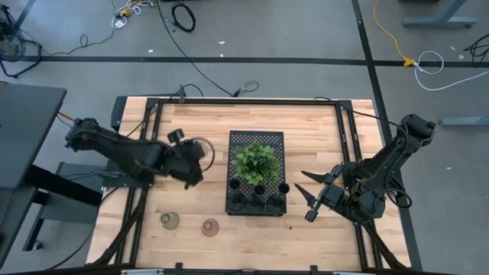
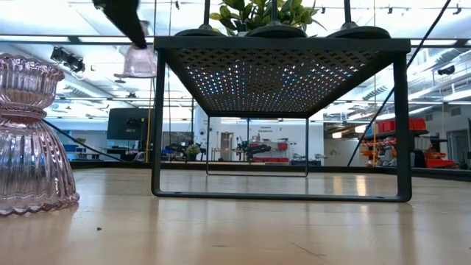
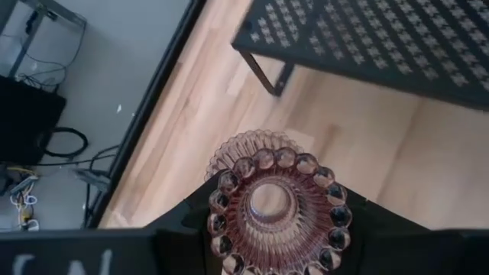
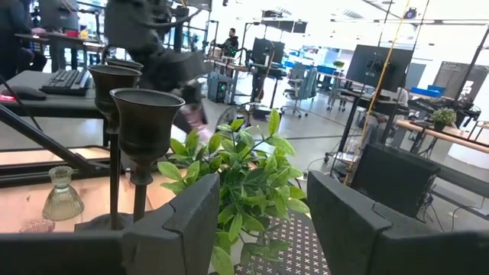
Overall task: Pick & Place candle stick holders
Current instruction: Put the left pink glass candle holder on the shelf
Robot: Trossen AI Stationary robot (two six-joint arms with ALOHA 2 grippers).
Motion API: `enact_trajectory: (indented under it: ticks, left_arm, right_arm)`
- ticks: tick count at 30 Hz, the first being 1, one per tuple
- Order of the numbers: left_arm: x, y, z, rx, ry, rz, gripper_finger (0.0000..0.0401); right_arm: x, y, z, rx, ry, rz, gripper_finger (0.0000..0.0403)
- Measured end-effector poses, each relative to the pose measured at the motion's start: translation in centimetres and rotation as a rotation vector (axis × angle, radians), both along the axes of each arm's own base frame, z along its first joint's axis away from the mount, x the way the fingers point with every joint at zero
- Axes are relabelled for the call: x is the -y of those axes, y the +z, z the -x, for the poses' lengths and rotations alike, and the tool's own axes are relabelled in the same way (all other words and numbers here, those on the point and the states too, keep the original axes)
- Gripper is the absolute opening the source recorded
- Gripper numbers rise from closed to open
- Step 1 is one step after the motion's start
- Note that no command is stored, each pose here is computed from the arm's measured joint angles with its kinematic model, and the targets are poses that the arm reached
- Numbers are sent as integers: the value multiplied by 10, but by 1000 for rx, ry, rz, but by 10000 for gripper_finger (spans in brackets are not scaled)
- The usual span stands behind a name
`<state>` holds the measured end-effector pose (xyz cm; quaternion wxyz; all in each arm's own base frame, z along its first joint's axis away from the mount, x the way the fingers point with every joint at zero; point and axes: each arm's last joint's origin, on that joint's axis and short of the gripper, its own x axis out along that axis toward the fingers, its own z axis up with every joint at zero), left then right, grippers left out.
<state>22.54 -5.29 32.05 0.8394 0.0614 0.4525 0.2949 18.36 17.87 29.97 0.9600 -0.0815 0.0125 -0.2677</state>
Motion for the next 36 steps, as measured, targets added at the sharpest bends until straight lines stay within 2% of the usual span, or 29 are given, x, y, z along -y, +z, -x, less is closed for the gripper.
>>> enact_trajectory:
  ticks: [4, 12, 21, 27, 36]
  left_arm:
    - [-23, 6, -8, 14, -10, -8, 154]
    - [-66, 22, -19, 120, -74, 46, 154]
    - [-102, 26, -39, 259, -167, 124, 154]
    - [-119, 11, -52, 209, -155, 137, 154]
    - [-132, -10, -87, 271, -296, 214, 154]
  right_arm:
    - [0, 0, 0, 0, 0, 0, 201]
    - [0, -1, 0, -7, -4, 8, 201]
    - [0, -1, 0, -10, -6, 11, 201]
    - [0, -1, 0, -15, -15, 18, 201]
    - [0, -1, 1, -21, -24, 24, 201]
